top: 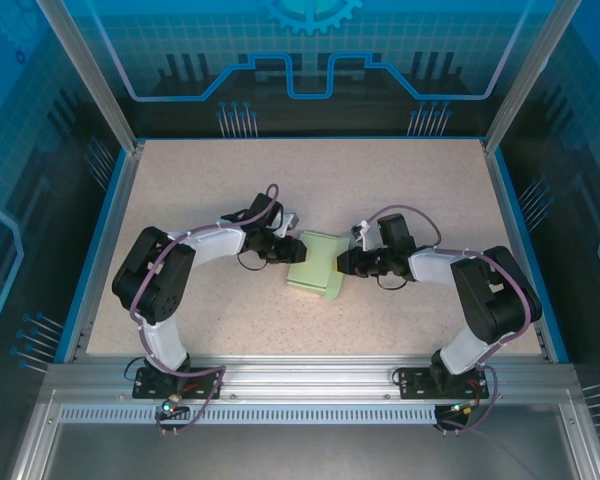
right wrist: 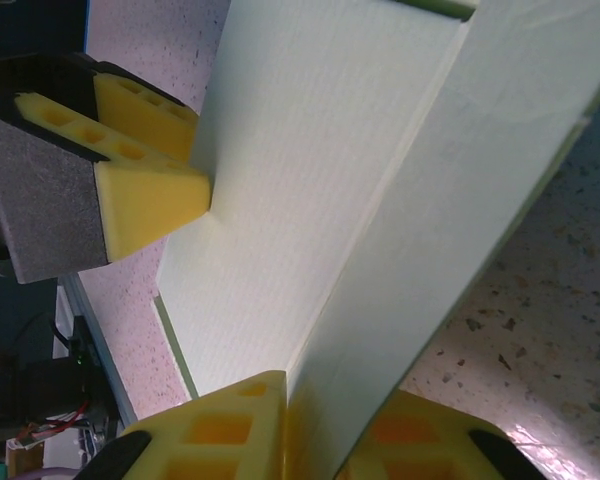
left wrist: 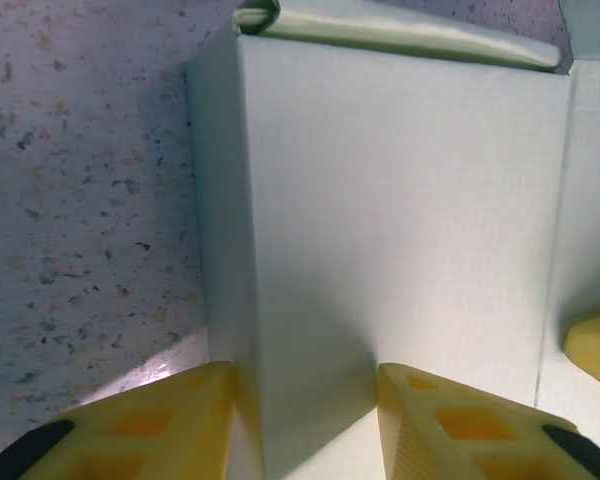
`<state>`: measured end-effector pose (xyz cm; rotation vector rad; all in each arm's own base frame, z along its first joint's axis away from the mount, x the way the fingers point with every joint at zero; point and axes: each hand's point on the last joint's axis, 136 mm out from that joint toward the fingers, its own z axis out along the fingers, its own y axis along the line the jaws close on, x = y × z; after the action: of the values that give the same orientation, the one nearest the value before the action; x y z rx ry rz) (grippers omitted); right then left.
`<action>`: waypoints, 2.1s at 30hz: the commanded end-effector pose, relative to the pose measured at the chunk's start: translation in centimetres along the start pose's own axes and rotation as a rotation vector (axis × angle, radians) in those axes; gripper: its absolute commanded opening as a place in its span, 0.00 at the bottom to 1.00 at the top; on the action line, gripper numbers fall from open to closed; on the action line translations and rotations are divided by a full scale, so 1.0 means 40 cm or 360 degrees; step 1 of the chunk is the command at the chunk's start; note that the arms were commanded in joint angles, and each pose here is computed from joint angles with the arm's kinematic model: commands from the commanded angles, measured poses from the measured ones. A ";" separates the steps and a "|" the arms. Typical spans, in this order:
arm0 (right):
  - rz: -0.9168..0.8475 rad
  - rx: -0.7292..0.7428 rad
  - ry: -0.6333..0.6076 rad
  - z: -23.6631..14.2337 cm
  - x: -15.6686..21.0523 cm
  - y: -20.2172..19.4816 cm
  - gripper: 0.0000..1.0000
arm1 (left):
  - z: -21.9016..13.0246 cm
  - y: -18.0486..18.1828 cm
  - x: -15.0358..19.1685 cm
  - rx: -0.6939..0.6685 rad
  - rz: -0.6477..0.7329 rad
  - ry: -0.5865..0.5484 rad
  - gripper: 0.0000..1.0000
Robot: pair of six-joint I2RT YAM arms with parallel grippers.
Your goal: Fold the paper box
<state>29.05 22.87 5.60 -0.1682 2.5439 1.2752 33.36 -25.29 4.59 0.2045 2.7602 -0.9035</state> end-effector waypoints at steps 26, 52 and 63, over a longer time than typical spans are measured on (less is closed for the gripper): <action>-0.0113 -0.0180 -0.0108 -0.030 -0.040 0.156 0.12 | 0.027 0.014 0.053 0.0067 -0.0107 0.0110 0.37; 0.0015 0.0282 -0.0037 -0.006 -0.023 0.100 0.15 | 0.070 -0.028 0.040 0.0172 -0.0075 0.0140 0.42; 0.0059 0.0492 -0.0013 0.016 -0.010 0.059 0.15 | -0.050 0.021 -0.021 -0.0079 -0.0060 -0.0245 0.55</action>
<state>30.11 27.04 11.77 -0.1296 2.5383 1.0835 32.97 -25.30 4.02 0.1432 2.7344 -0.9232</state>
